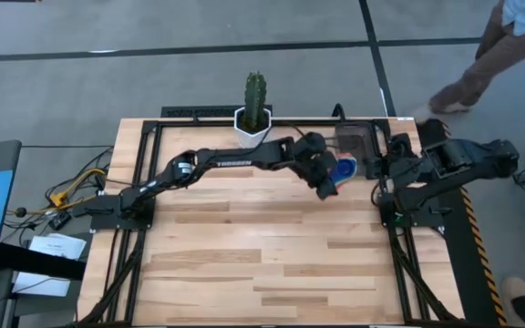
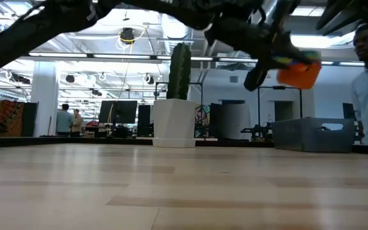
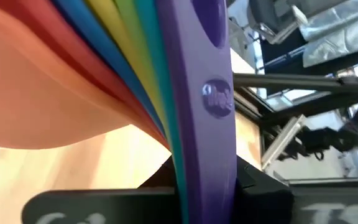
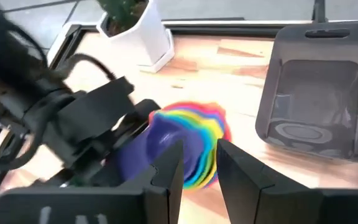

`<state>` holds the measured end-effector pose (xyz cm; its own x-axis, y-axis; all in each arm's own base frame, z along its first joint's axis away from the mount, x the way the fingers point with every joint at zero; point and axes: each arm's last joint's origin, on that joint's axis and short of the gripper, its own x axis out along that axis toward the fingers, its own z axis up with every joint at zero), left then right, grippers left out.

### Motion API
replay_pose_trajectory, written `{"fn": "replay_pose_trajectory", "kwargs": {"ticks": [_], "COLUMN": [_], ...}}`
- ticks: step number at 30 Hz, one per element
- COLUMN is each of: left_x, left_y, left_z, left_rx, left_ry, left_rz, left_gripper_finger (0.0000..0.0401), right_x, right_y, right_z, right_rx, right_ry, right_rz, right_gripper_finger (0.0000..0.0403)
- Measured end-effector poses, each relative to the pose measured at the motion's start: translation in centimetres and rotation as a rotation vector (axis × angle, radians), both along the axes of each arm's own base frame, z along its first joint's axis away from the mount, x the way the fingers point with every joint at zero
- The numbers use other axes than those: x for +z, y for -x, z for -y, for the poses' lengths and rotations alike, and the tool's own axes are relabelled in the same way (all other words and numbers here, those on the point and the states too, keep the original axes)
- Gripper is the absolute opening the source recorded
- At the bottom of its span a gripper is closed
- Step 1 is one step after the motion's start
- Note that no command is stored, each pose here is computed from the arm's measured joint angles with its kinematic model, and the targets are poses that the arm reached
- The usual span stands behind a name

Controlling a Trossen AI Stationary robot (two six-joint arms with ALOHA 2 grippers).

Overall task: Nest measuring cups in basket
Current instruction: Put the stacked measuring cups into the black bin

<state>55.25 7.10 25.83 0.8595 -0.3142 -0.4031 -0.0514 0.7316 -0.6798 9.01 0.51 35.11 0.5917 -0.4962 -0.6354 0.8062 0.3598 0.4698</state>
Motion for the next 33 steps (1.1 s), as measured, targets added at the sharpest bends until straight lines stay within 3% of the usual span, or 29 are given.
{"fn": "replay_pose_trajectory", "kwargs": {"ticks": [6, 11, 14, 20, 27, 33], "left_x": [2.0, 5.8, 6.5, 5.0, 2.2, -2.0], "left_y": [1.3, 3.6, 4.4, 7.0, 10.7, 13.8], "left_z": [2.0, 3.3, 3.9, 5.2, 5.8, 5.9], "left_rx": [0.01, 0.027, 0.033, 0.082, 0.132, 0.175], "left_ry": [-0.036, -0.143, -0.166, -0.192, -0.04, 0.064], "left_rz": [-0.074, -0.079, -0.098, -0.191, -0.037, 0.063], "left_gripper_finger": [0.002, 0.002, 0.002, 0.002, 0.002, 0.002], "right_x": [0.2, 0.4, 0.5, -0.5, -2.1, -2.9], "right_y": [1.4, 2.0, 2.1, 1.2, -0.4, -2.2], "right_z": [0.0, 0.0, -0.1, -0.7, -1.7, -3.0], "right_rx": [0.039, 0.063, 0.072, 0.091, 0.113, 0.139], "right_ry": [0.02, 0.038, 0.048, 0.048, -0.001, -0.027], "right_rz": [0.034, 0.069, 0.074, 0.092, 0.165, 0.267], "right_gripper_finger": [0.0119, 0.0119, 0.0119, 0.0118, 0.0118, 0.0118]}}
